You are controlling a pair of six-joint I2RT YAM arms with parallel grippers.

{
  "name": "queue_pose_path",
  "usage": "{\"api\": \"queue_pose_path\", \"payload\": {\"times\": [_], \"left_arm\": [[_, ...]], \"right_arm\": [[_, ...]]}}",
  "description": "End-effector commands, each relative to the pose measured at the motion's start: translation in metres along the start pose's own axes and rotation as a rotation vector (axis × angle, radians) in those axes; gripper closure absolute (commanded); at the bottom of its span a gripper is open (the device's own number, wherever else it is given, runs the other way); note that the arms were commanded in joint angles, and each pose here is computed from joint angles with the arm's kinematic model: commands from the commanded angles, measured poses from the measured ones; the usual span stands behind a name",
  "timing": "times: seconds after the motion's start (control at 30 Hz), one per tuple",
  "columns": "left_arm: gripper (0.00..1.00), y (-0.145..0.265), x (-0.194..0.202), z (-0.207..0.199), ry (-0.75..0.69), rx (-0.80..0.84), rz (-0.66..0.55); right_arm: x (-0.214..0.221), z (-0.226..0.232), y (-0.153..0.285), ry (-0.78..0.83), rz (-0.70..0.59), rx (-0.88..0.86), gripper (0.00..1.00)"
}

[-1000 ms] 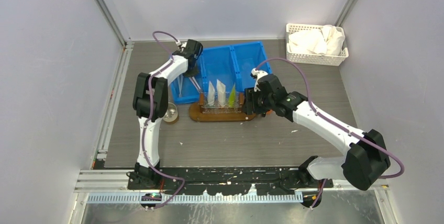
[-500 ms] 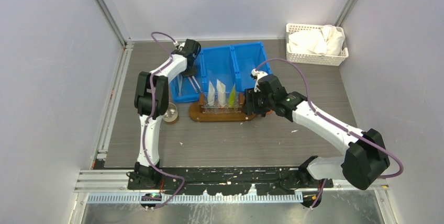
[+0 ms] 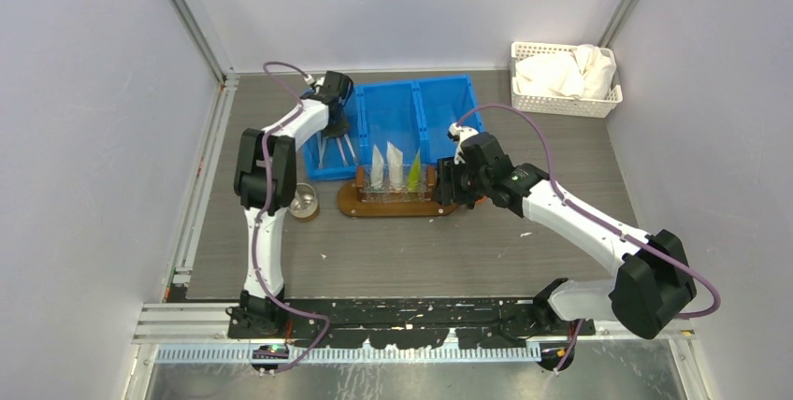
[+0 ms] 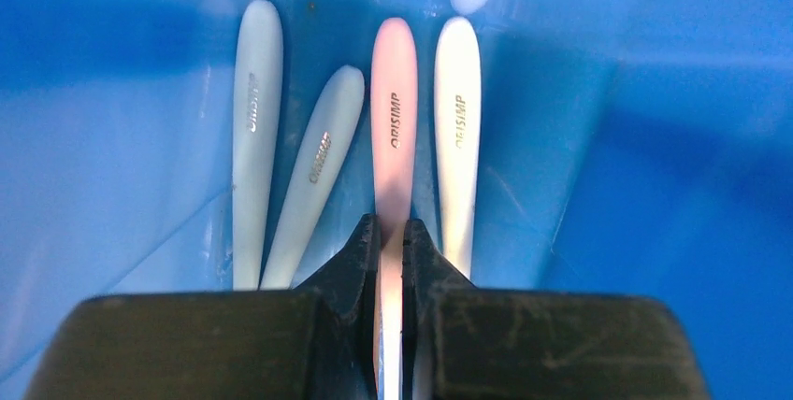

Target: Prepare toiletry sets of a toothbrush and toothpaste on the tray

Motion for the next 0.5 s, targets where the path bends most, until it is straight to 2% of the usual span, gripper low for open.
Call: {"api": "queue_pose_path", "payload": {"times": [0.0,0.27,0.47], "left_arm": [[0.99,0.042,-0.03,-0.007,0.077,0.149,-0.093],[0.99,0.133,-0.071,-0.006,0.179,0.331,-0.237],[0.99,0.186,-0.08,0.005,0.207,0.387,-0.288]], "right_arm": [[-0.01,0.004,0.006,0.0,-0.046,-0.026,0.44],[-0.015,0.008,0.015,-0.013,-0.086,-0.047,0.44],[-0.016,0.01,0.023,-0.016,-0.114,-0.057,0.45]]}}
Point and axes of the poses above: each gripper's point midway between its finger pads, its own y axis back along the fingers, its own z axis along the line the jaws close on, x = y × z, the point moved 10 cm from there along y, back along the fingers, and after that the axes turned 3 degrees about -y, right-handed, at the moved point
